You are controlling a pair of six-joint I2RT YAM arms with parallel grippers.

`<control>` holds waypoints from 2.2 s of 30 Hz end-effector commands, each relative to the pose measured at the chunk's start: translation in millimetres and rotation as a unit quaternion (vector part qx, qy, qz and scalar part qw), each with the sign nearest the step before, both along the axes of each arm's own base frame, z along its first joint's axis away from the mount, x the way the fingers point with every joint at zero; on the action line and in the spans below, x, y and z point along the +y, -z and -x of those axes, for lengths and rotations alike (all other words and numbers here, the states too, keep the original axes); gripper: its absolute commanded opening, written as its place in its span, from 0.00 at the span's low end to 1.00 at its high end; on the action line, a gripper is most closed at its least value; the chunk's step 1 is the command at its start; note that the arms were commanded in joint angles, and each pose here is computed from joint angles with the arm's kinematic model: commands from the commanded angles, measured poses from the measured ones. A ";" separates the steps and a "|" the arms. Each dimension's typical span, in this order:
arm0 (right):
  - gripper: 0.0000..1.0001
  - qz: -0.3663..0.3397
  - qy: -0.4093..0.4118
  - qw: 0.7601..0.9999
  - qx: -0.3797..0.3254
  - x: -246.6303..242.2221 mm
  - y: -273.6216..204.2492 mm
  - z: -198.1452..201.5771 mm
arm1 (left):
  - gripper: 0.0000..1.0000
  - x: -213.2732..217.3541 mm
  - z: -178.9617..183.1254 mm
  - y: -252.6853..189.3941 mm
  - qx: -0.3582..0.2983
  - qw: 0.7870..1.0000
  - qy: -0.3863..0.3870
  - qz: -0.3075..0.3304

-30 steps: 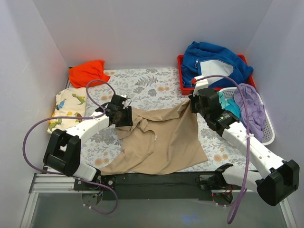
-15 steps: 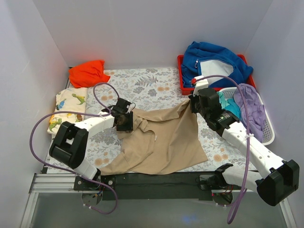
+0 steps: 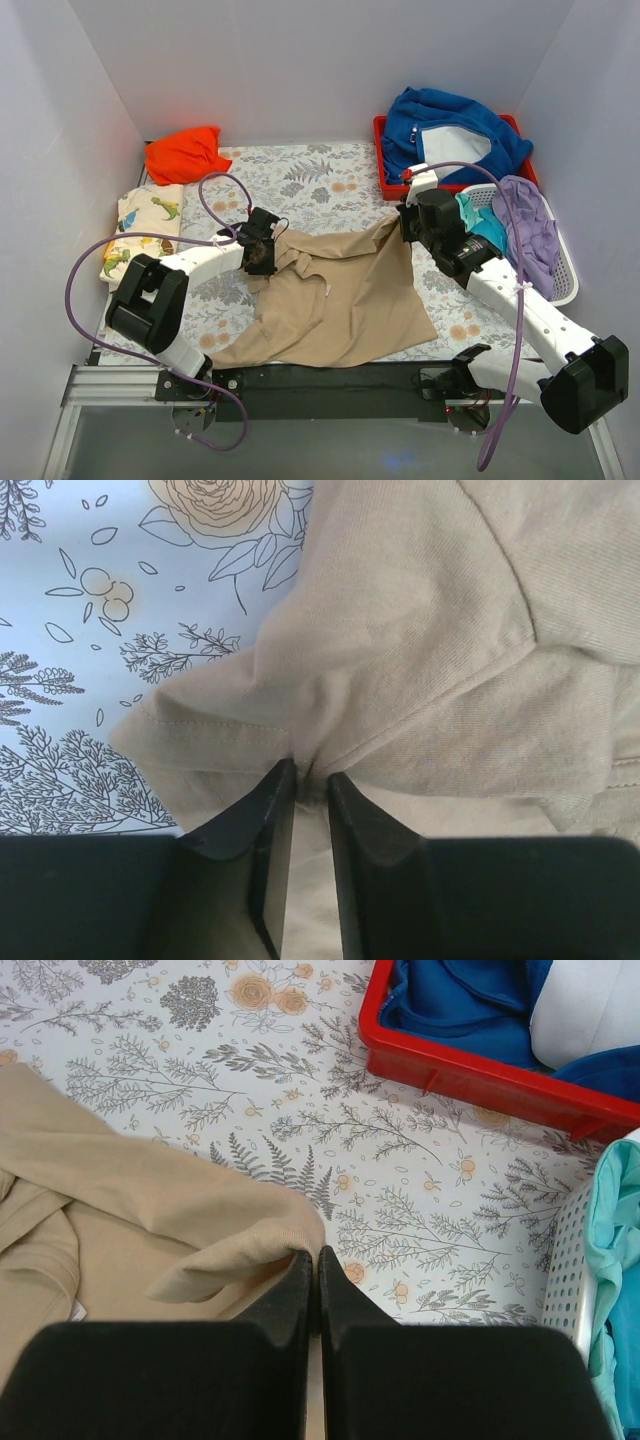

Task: Fold and stack the t-shirts
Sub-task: Flatten the tshirt out

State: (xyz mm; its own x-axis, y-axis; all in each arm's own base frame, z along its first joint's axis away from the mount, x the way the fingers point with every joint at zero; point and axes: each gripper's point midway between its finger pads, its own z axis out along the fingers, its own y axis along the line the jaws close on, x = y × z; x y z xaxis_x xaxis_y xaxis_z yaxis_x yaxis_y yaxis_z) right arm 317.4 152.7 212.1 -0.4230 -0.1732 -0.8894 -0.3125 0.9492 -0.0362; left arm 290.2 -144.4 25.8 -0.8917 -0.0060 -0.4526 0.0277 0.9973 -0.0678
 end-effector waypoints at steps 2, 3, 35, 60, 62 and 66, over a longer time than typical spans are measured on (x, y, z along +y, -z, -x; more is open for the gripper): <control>0.01 -0.016 0.004 1.000 -0.021 -0.5 -13.0 -2.1 | 0.22 -0.2 -15.3 -26.0 -0.041 0.999 -0.003 -0.004; 0.01 -0.016 0.003 1.000 -0.021 -0.1 -13.9 -2.4 | 0.24 -1.0 -15.7 -26.8 -0.041 0.999 -0.002 -0.002; 0.01 -0.014 -0.005 1.000 -0.008 3.5 -5.3 -1.9 | 0.03 -14.8 -28.4 -67.4 -0.097 0.994 0.020 0.039; 0.01 -0.020 -0.008 0.999 -0.032 -0.2 -25.5 1.7 | 0.00 -6.6 -43.6 -104.7 -0.143 0.990 0.006 0.019; 0.01 -0.017 0.001 0.999 -0.047 -7.4 -38.9 4.1 | 0.00 -3.4 -52.9 -141.3 -0.165 0.986 -0.004 0.011; 0.01 -0.003 0.017 0.996 -0.086 -29.7 -75.4 19.6 | 0.00 3.8 -56.1 -210.5 -0.230 0.973 -0.018 0.023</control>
State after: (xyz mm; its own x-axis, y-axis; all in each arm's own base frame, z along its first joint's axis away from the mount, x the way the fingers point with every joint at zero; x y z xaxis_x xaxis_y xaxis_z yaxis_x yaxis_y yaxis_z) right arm 303.6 144.1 229.0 -0.3931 -0.1775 -0.9022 -0.3235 0.9452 -0.0450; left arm 343.5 -155.3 146.4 -0.7439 -0.0164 -0.6681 0.0561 0.9946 -0.0868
